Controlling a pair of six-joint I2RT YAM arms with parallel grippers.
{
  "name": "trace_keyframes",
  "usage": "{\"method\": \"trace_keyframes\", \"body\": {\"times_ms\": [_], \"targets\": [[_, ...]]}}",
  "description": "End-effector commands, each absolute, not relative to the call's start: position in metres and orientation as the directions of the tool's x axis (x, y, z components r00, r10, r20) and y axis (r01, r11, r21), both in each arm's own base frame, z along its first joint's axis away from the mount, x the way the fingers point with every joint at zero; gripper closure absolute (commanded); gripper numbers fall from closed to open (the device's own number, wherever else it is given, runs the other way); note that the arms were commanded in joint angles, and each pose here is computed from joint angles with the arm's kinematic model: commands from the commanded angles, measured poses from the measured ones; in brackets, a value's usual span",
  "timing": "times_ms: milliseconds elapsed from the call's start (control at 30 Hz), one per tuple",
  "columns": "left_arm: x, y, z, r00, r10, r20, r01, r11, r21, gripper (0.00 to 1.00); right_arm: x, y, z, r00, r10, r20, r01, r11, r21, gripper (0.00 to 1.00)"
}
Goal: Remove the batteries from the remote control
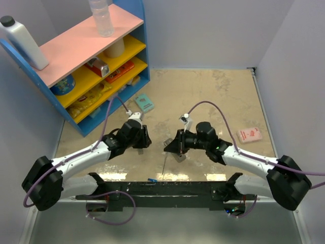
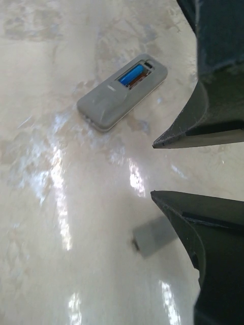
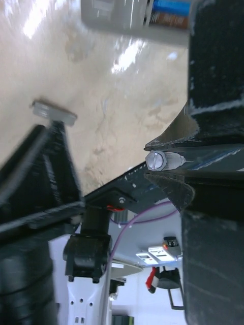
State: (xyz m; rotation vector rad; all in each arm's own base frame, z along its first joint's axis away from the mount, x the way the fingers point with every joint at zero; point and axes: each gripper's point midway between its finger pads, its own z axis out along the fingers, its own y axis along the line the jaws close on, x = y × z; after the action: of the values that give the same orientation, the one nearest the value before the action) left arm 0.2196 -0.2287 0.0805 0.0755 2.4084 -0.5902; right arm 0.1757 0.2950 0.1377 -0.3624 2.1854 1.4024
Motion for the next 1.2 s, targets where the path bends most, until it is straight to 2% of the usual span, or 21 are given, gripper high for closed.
{"method": "trace_keyframes", "body": {"times_ms": [0,333,667,1167], "targets": [[0.232,-0.201,0.096,-0.777,-0.102,-0.622,0.18,0.91,-0.374,0.56,0.173,0.335,0.166,-0.793,0.156,-0.589,-0.506,0.37,0.779,1.0],[0.24,-0.184,0.101,-0.782,-0.125,-0.611,0.175,0.896,-0.407,0.55,0.149,0.385,0.128,-0.799,0.04,-0.599,-0.537,0.399,0.743,1.0],[0.24,-0.178,0.102,-0.762,-0.128,-0.635,0.175,0.903,-0.393,0.55,0.172,0.373,0.1,-0.77,0.03,-0.637,-0.512,0.567,0.646,1.0],[0.235,-0.185,0.098,-0.768,-0.119,-0.63,0.21,0.882,-0.423,0.55,0.185,0.345,0.147,-0.679,0.046,-0.733,-0.543,0.64,0.543,1.0]]}}
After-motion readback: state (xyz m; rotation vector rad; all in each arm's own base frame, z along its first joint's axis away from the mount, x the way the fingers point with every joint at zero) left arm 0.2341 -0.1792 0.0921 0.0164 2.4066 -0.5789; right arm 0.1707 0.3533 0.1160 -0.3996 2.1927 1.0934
